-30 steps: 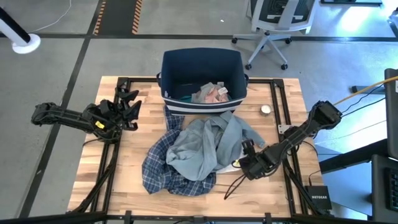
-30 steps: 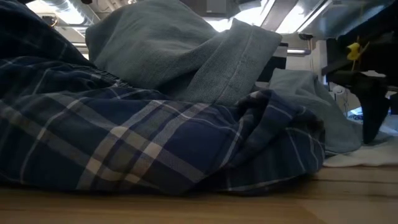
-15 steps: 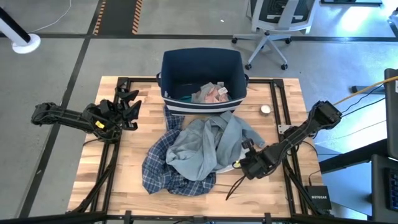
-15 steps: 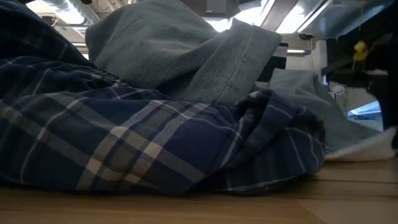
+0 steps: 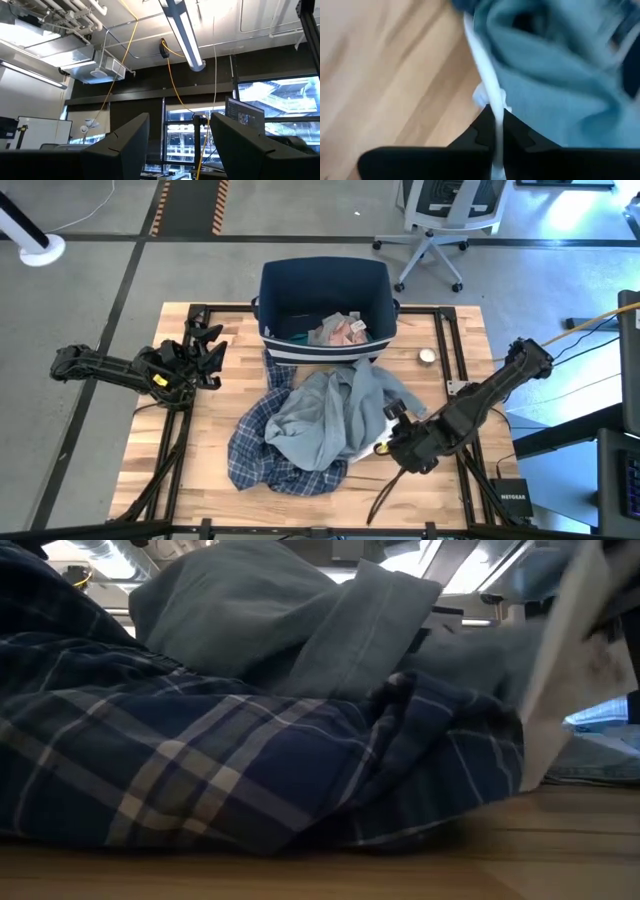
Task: Sort clothes
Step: Put the white boxer into the blue laundry bin
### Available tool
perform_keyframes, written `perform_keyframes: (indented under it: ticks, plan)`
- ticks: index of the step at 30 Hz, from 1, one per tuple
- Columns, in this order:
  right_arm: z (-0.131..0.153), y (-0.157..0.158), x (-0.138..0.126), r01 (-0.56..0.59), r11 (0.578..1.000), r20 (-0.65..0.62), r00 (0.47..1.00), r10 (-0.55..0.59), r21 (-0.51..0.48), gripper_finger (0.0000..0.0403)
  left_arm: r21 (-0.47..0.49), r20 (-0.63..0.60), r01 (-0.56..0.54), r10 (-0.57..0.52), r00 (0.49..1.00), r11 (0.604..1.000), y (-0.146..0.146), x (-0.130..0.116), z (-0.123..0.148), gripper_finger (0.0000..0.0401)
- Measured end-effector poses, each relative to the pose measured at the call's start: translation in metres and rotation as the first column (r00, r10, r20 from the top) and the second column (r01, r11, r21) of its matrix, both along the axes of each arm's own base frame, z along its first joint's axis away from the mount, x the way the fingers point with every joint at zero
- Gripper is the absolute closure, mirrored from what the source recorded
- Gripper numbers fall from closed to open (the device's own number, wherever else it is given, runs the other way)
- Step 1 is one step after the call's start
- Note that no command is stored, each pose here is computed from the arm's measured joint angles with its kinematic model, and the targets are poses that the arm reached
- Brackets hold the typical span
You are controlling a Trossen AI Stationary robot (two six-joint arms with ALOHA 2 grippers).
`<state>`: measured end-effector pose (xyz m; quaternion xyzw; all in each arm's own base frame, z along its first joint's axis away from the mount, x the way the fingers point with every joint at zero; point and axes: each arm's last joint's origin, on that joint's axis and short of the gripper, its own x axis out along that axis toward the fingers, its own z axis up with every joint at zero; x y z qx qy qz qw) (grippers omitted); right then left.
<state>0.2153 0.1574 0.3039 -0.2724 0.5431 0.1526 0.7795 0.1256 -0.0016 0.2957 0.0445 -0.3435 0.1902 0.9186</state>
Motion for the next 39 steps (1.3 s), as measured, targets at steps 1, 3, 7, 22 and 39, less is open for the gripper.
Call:
perform_keyframes:
  ticks: [1,3,7,22,39]
  plan:
    - [0.010,0.001,0.001,-0.016,1.000,0.034,0.999,0.015,0.008,0.0376,0.000,0.000,0.000,0.000,1.000,1.000,0.000,0.000,0.000,0.0193]
    - [0.030,0.001,0.003,-0.048,0.999,0.106,0.993,0.047,0.007,0.0378,0.000,0.000,0.000,0.000,1.000,1.000,0.000,0.000,0.000,0.0193]
    - [0.066,0.000,0.005,-0.099,0.995,0.246,0.964,0.104,-0.033,0.0387,0.000,0.001,0.000,0.000,1.000,1.000,0.000,0.000,0.000,0.0193]
    - [0.147,-0.047,0.017,0.197,0.895,0.563,0.824,0.071,-0.400,0.0379,0.001,0.001,0.000,0.000,1.000,1.000,0.000,0.000,0.000,0.0193]
    - [0.216,-0.180,0.059,0.534,0.721,0.810,0.583,0.064,-0.441,0.0377,0.012,-0.004,-0.011,0.011,1.000,1.000,0.000,0.000,0.000,0.0193]
